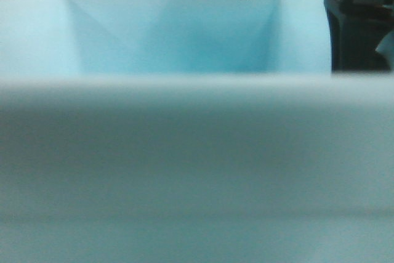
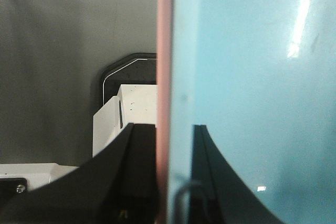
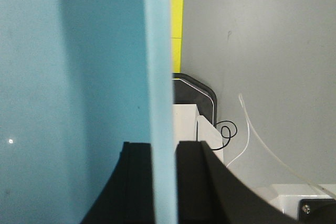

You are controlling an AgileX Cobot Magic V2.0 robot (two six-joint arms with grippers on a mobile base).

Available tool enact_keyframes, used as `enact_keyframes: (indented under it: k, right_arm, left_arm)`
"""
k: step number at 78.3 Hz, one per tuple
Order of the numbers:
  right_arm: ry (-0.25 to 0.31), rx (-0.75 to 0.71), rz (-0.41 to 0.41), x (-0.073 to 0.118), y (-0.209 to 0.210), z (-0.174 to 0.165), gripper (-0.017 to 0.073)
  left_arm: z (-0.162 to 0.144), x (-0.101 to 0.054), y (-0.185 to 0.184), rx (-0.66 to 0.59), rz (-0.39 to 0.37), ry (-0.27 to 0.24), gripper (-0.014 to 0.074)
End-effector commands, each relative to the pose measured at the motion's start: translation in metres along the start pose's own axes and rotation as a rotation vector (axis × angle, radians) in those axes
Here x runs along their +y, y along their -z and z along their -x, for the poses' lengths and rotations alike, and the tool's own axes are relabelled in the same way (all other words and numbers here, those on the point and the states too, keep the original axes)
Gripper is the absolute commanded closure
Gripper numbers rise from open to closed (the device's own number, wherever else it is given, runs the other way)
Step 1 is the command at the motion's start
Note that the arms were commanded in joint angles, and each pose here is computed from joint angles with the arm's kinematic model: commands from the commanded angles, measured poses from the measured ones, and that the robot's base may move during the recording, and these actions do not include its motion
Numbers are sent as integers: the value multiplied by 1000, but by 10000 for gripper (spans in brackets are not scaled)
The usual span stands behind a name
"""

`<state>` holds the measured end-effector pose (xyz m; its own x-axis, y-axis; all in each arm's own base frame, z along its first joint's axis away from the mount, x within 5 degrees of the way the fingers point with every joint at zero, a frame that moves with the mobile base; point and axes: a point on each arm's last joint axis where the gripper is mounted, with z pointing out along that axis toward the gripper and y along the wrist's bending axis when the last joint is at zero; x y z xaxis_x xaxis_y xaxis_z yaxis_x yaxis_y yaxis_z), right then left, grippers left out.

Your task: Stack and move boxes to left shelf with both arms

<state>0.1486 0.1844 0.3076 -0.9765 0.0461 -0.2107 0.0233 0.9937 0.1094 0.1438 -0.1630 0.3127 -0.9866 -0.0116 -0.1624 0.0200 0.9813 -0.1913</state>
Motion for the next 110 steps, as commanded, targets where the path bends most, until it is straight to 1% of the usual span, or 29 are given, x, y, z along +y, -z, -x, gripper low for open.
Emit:
enact_keyframes:
  k: [1,110]
  right_arm:
    - [2,-61,8,-6,17,3,508]
    - [2,-61,8,-6,17,3,508]
  left_arm:
    - [-6,5,14,20,30,-10,596]
    - [-6,5,14,19,29,-10,596]
